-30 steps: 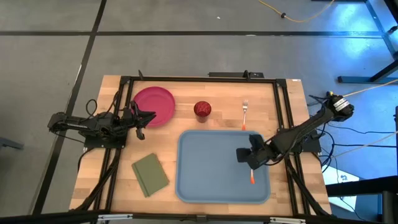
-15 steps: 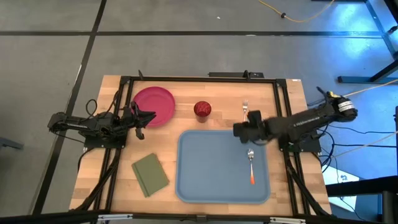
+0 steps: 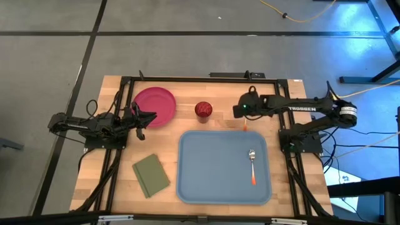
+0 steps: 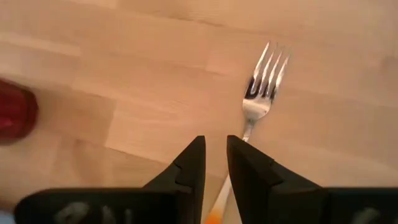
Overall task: Pick and place plate/cup/fork/spoon on tray
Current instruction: Put the orange fork on the blue serving tray to the left of the orange spoon
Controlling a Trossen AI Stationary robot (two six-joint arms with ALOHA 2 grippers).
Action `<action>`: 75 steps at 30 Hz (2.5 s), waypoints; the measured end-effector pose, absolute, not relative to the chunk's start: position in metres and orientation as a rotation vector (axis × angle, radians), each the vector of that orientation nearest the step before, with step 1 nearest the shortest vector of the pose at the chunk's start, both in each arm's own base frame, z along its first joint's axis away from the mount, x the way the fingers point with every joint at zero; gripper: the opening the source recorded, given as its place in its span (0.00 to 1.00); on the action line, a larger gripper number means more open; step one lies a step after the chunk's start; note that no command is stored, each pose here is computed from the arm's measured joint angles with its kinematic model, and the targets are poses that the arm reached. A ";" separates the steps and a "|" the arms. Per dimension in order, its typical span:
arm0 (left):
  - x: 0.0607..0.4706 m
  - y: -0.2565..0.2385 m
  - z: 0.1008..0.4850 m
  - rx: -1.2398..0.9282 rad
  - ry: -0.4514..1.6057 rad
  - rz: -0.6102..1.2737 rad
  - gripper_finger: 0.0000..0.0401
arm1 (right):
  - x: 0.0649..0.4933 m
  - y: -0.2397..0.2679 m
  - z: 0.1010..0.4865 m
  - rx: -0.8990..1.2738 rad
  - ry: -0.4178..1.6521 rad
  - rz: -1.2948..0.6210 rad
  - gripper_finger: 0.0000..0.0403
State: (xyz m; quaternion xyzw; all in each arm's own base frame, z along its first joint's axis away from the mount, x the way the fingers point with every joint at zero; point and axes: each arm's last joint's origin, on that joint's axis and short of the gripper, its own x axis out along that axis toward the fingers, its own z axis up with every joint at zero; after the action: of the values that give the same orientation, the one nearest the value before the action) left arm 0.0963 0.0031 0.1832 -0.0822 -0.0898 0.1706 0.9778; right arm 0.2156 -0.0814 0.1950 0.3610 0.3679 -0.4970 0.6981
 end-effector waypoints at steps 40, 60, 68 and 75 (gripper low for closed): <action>0.096 0.003 0.183 -0.168 -0.181 0.343 0.14 | 0.228 -0.086 0.146 0.805 1.040 -1.209 0.18; 0.096 0.003 0.183 -0.168 -0.181 0.343 0.14 | 0.234 -0.089 0.123 0.821 1.038 -1.328 0.16; 0.096 0.003 0.183 -0.168 -0.181 0.343 0.14 | 0.233 -0.091 0.123 0.767 1.004 -1.363 0.03; 0.096 0.003 0.183 -0.168 -0.181 0.343 0.14 | 0.231 -0.092 0.134 0.726 0.954 -1.367 0.01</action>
State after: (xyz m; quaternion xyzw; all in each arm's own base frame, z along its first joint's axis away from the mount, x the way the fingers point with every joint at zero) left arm 0.0963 0.0031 0.1832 -0.0833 -0.0897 0.1704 0.9777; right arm 0.2309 -0.0921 0.1336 0.3150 0.4141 -0.5930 0.6146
